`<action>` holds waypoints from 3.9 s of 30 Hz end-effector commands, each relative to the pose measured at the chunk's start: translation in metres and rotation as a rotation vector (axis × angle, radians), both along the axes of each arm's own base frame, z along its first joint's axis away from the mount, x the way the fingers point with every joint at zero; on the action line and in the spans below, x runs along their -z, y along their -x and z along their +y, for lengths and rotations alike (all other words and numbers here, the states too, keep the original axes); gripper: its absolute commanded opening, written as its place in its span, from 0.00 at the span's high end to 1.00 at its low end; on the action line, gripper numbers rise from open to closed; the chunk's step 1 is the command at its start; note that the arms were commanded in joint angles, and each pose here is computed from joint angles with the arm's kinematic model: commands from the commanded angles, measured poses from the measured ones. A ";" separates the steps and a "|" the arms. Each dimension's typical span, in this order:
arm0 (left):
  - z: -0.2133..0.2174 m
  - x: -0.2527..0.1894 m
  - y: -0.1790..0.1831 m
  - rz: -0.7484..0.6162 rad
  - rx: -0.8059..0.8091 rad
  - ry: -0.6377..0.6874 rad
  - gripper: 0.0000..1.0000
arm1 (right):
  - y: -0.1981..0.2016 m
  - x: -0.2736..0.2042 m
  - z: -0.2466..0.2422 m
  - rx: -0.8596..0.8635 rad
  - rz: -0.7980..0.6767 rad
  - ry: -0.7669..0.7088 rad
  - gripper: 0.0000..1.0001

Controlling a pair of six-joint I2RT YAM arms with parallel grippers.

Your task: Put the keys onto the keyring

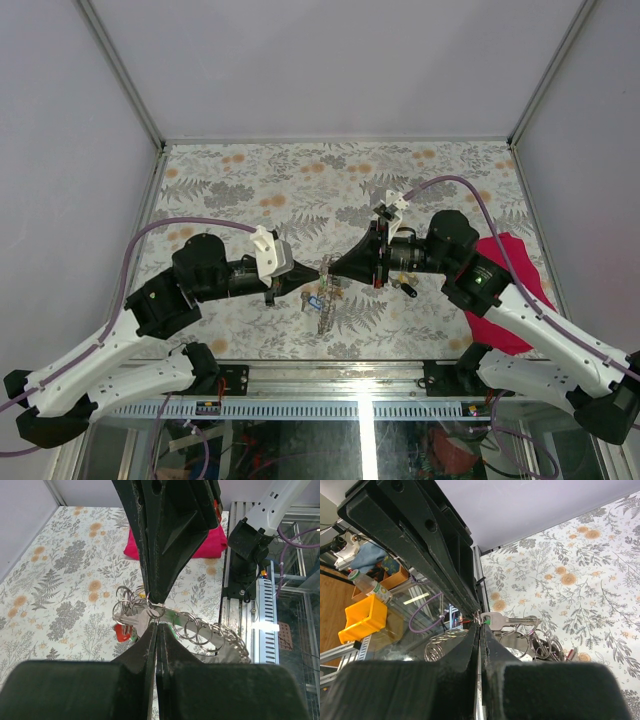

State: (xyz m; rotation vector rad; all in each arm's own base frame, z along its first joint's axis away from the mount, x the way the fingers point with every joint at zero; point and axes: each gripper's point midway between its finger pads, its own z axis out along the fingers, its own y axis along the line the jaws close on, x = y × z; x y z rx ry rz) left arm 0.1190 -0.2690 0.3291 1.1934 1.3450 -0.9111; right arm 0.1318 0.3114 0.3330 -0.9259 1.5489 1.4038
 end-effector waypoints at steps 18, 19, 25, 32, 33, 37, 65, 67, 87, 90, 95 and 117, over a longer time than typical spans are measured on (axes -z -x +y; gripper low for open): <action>0.002 -0.018 0.002 -0.041 0.010 0.042 1.00 | -0.002 -0.070 -0.019 0.109 -0.150 -0.243 1.00; 0.002 -0.018 0.002 -0.043 0.009 0.043 0.99 | -0.002 -0.070 -0.019 0.109 -0.155 -0.247 1.00; 0.005 -0.029 0.003 -0.063 0.000 0.083 0.83 | 0.001 -0.070 -0.021 0.100 -0.192 -0.248 1.00; 0.004 -0.048 0.004 -0.052 -0.014 0.179 0.66 | 0.004 -0.068 -0.024 0.088 -0.258 -0.225 1.00; 0.004 -0.051 0.002 -0.043 -0.028 0.203 0.65 | 0.004 -0.066 -0.024 0.086 -0.271 -0.220 1.00; 0.002 -0.068 -0.003 -0.014 -0.060 0.319 0.62 | 0.005 -0.065 -0.026 0.085 -0.331 -0.212 1.00; -0.028 -0.059 0.000 0.110 0.041 0.416 0.75 | 0.019 -0.075 -0.032 0.036 -0.409 -0.242 1.00; -0.030 -0.057 0.003 0.114 0.056 0.408 0.78 | 0.019 -0.075 -0.032 0.036 -0.409 -0.243 1.00; -0.035 -0.044 0.007 0.114 0.099 0.302 1.00 | 0.021 -0.074 -0.034 0.035 -0.413 -0.236 0.99; -0.031 -0.036 0.005 0.099 0.079 0.213 1.00 | 0.022 -0.067 -0.037 0.033 -0.418 -0.181 0.88; -0.023 -0.014 0.005 0.095 0.084 0.005 1.00 | 0.023 -0.054 -0.043 0.021 -0.441 -0.073 0.76; -0.018 -0.010 0.017 0.075 0.137 -0.416 1.00 | 0.028 -0.013 -0.016 -0.177 -0.393 -0.022 0.60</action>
